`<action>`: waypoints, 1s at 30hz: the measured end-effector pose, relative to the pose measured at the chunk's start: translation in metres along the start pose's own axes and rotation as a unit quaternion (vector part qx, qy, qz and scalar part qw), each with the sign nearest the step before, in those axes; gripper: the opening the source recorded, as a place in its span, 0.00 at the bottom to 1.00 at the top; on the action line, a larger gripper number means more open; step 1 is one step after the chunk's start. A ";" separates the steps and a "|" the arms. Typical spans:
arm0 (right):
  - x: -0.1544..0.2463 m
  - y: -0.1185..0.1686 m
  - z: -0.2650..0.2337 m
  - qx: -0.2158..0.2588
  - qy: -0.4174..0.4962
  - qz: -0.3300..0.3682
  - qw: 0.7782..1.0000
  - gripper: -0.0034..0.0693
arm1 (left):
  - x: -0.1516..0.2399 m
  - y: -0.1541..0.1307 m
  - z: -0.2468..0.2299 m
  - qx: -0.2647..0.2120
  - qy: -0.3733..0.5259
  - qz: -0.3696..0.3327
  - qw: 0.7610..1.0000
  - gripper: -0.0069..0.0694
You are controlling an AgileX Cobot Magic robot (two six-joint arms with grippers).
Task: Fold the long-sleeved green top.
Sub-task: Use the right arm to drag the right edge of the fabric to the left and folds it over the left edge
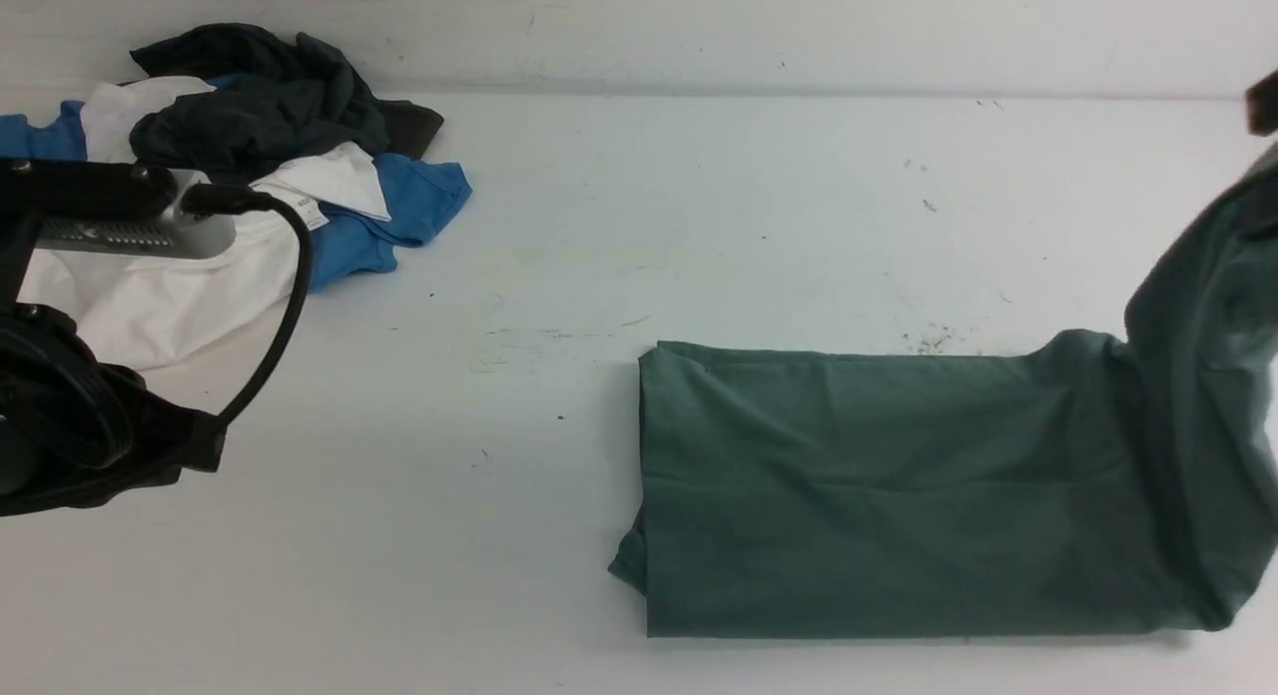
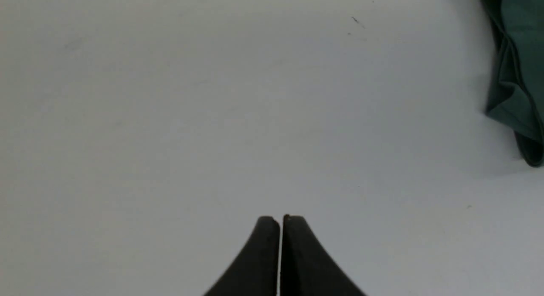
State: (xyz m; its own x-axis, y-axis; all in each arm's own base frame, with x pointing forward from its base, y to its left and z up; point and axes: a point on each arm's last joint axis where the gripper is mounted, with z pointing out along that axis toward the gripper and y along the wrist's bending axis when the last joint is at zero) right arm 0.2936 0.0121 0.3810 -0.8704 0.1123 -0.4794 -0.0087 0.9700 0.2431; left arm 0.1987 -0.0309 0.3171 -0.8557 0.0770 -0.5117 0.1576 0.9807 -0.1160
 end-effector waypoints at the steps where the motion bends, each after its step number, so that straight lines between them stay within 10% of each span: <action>1: 0.000 0.012 0.007 -0.029 0.010 -0.001 1.000 0.10 | 0.000 0.000 0.000 0.001 0.000 -0.001 1.000 0.08; 10: 0.017 0.107 0.051 -0.155 0.066 -0.038 0.985 0.10 | 0.000 -0.001 0.000 0.005 -0.001 -0.003 1.000 0.08; 30: 0.075 0.207 0.184 -0.172 0.148 -0.090 0.970 0.17 | 0.000 -0.001 0.000 0.006 0.002 -0.002 1.000 0.08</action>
State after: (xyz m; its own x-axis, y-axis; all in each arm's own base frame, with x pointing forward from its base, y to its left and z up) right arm 0.3168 0.2609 0.2405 -0.9423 -0.1685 -0.2893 -0.2929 0.8333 0.4688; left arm 0.1982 -0.0319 0.3170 -0.8584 0.0734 -0.5077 0.1597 0.9788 -0.1286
